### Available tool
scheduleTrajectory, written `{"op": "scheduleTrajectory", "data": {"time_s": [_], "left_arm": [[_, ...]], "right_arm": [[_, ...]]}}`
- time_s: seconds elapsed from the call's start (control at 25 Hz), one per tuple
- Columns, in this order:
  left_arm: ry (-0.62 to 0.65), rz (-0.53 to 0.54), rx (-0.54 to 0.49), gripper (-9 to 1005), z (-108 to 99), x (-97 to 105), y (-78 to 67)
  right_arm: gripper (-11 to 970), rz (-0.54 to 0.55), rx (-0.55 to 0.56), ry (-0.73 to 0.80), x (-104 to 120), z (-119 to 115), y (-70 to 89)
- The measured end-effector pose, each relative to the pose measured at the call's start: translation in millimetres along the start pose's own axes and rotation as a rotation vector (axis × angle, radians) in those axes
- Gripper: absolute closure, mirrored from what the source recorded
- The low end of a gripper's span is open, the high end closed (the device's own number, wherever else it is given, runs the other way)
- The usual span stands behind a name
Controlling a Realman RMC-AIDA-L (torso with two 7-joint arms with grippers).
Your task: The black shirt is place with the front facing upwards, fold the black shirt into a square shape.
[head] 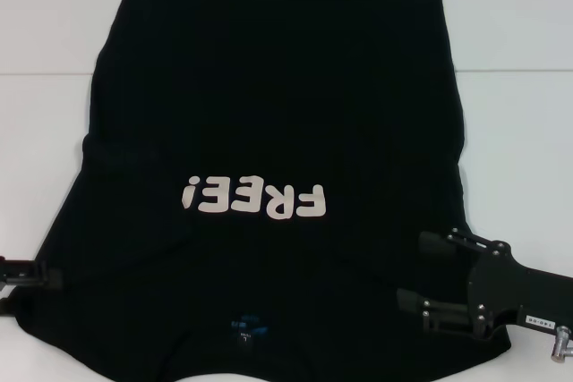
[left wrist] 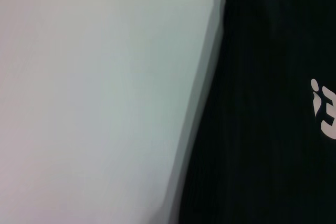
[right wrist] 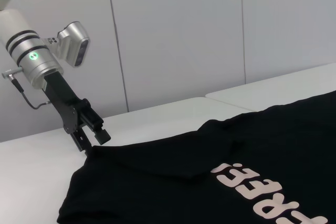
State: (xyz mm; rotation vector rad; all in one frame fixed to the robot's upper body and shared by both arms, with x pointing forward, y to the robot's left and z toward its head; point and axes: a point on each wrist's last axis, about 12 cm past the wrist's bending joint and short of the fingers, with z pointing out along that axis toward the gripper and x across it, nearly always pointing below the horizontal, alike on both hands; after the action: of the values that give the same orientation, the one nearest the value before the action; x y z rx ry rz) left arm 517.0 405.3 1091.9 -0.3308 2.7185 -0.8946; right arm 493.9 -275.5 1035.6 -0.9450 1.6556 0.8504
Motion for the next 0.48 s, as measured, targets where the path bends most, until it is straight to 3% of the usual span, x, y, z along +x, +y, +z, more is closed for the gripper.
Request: {"op": "scheduleTrajectory", "data": {"time_s": [0.48], "left_arm": [[0.004, 0.004, -0.011, 203, 0.2, -0.9, -0.5]], "right_arm": [[43, 0.0, -0.003, -0.004, -0.8, 0.2, -0.1]]}}
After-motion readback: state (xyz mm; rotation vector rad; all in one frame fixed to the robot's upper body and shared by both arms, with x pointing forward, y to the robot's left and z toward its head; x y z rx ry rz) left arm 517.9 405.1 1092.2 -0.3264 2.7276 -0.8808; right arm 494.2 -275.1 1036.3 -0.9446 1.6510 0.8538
